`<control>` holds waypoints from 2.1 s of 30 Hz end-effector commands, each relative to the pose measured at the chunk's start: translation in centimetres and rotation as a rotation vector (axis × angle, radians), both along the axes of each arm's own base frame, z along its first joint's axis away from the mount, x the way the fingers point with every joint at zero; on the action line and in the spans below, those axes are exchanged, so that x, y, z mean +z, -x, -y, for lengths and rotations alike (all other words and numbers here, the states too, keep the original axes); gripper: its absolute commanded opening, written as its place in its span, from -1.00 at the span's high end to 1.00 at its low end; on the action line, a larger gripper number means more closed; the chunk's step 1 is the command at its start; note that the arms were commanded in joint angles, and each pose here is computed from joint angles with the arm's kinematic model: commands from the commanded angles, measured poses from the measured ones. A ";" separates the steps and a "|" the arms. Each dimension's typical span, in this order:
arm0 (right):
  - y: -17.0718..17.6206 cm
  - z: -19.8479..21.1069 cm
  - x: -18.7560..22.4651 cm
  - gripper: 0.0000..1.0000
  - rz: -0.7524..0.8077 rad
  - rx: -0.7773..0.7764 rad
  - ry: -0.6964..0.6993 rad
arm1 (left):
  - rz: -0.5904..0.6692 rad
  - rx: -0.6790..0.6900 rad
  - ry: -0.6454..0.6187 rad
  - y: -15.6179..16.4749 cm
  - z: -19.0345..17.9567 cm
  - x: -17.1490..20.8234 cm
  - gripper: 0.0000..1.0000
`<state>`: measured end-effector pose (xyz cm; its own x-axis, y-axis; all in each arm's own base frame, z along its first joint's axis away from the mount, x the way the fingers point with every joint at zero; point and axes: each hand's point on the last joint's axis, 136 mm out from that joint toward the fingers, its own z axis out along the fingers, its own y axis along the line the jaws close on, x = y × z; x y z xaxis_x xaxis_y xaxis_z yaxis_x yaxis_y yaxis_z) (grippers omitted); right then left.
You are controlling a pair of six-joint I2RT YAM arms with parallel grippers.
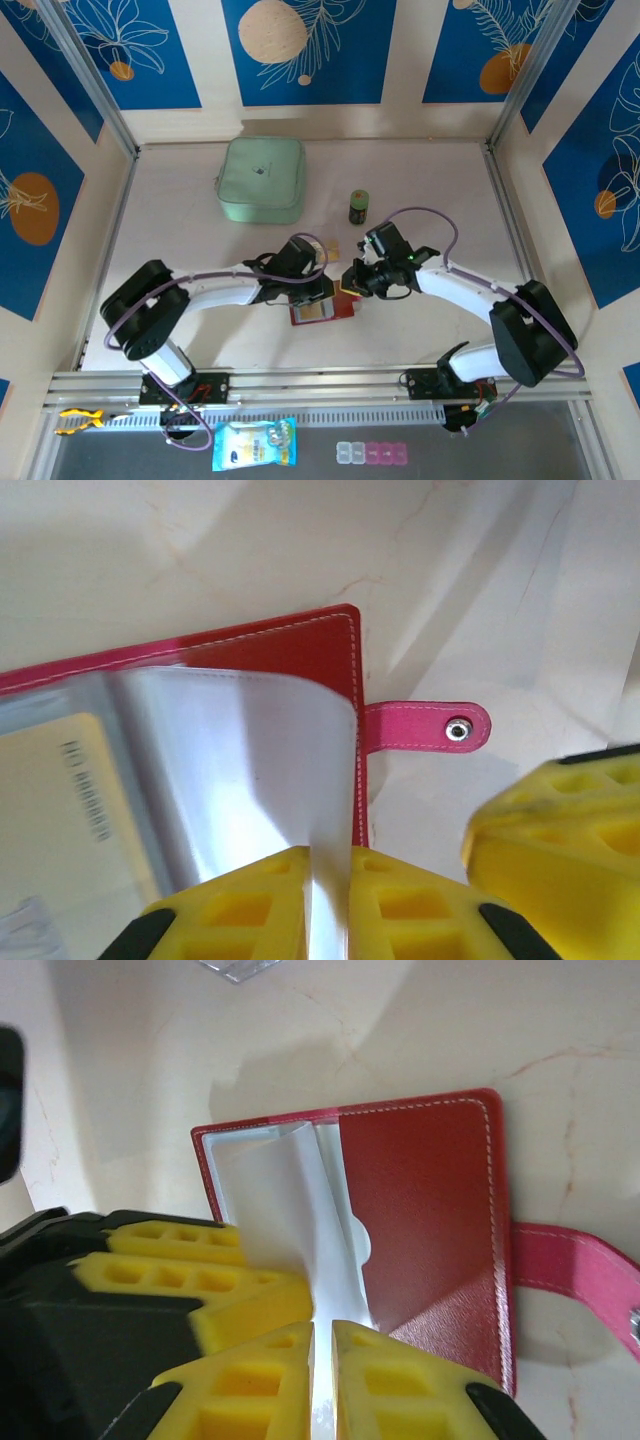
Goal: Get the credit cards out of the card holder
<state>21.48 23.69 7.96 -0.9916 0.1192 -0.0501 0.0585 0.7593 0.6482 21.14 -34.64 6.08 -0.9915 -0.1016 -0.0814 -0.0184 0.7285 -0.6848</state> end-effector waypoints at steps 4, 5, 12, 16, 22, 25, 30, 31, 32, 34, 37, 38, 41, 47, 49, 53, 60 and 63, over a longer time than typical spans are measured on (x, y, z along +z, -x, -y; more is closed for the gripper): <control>1.5 1.7 0.3 0.71 -0.017 0.001 -0.003 | -0.012 -0.047 -0.025 0.2 2.5 -0.9 0.68; 1.6 1.9 0.4 0.71 -0.017 -0.004 -0.005 | -0.012 -0.054 -0.023 0.2 2.9 -0.9 0.66; 2.0 2.8 0.7 0.71 -0.013 -0.021 0.001 | -0.010 -0.070 0.010 0.1 4.3 -0.9 0.35; 2.1 3.0 0.8 0.70 -0.011 -0.028 0.003 | 0.008 -0.073 0.014 -0.1 4.2 -0.3 0.27; 1.9 2.6 0.9 0.71 -0.021 -0.029 -0.005 | 0.047 -0.060 0.014 -0.3 2.9 0.8 0.25; 1.6 2.3 1.0 0.71 -0.021 -0.024 -0.006 | 0.064 -0.032 0.001 -0.5 1.3 1.0 0.26; 1.1 1.6 1.0 0.70 -0.026 -0.006 0.014 | 0.074 0.018 -0.009 -0.7 -1.5 1.0 0.33; 1.0 1.4 1.0 0.71 -0.029 -0.003 0.017 | 0.072 0.032 -0.013 -0.7 -2.2 0.9 0.35; 0.9 1.1 1.1 0.71 -0.030 0.006 0.016 | 0.071 0.041 -0.015 -0.8 -2.7 0.7 0.36; 0.8 0.6 1.0 0.71 -0.032 0.018 0.025 | 0.071 0.052 -0.014 -0.7 -3.6 0.8 0.39; 0.7 -0.5 0.8 0.71 -0.040 0.043 0.036 | 0.072 0.077 -0.042 -0.5 -5.3 0.3 0.45; 0.7 -0.9 0.7 0.70 -0.041 0.053 0.042 | 0.074 0.083 -0.044 -0.4 -5.7 0.3 0.47; 0.7 -1.9 0.6 0.70 -0.042 0.076 0.058 | 0.070 0.100 -0.050 -0.2 -6.8 0.0 0.52; 0.9 -3.6 -0.3 0.70 -0.064 0.117 0.079 | 0.054 0.124 -0.048 0.4 -8.2 -0.9 0.66; 1.1 -4.1 -0.6 0.70 -0.070 0.130 0.084 | 0.051 0.129 -0.044 0.5 -8.4 -1.2 0.71; 1.1 -4.9 -1.4 0.70 -0.081 0.142 0.094 | 0.033 0.123 -0.048 0.8 -8.6 -1.9 0.77; 1.1 -6.0 -2.6 0.62 -0.078 0.162 0.101 | 0.010 0.115 -0.023 1.1 -8.3 -2.5 0.79; 1.1 -6.4 -3.1 0.57 -0.066 0.172 0.102 | 0.002 0.111 -0.036 1.2 -8.4 -2.9 0.79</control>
